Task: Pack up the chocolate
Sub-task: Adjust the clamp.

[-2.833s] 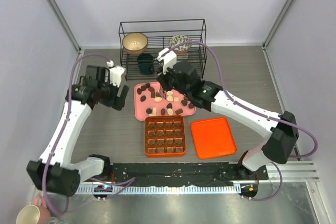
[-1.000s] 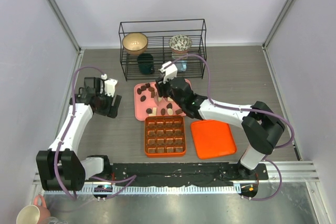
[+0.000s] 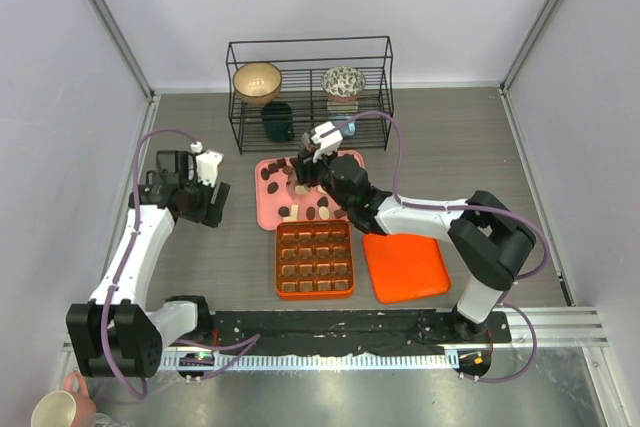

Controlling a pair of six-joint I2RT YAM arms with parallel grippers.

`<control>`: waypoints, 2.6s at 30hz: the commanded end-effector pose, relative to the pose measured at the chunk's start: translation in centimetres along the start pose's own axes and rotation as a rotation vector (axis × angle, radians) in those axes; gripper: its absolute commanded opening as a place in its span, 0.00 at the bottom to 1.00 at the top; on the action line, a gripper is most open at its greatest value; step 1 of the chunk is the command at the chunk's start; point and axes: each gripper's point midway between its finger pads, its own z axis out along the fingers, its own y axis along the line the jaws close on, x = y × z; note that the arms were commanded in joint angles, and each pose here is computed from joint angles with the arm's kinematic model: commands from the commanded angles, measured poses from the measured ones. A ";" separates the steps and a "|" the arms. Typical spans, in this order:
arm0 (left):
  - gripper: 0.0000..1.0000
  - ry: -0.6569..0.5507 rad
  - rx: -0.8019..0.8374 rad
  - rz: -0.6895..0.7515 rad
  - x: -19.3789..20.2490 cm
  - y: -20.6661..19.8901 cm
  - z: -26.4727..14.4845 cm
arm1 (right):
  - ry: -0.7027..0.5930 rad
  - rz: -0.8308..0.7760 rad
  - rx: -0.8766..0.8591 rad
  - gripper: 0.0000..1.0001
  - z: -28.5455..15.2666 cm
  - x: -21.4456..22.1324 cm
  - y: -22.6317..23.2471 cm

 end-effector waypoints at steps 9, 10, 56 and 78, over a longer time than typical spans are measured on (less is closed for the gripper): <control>0.76 -0.022 0.013 0.009 0.2 -0.4 -0.3 | 0.008 0.005 -0.040 0.47 -3.3 -0.7 0.1; 0.76 -0.023 0.014 0.009 0.2 -0.5 -0.3 | 0.009 0.003 -0.038 0.46 -3.3 -0.7 0.1; 0.76 -0.119 -0.067 -0.033 -3.3 1.1 -2.3 | -0.179 -0.041 -0.051 0.43 1.4 -3.9 3.0; 0.76 -0.295 0.096 0.088 -16.8 -6.3 -8.7 | -0.168 -0.071 -0.308 0.43 -3.9 -7.2 11.9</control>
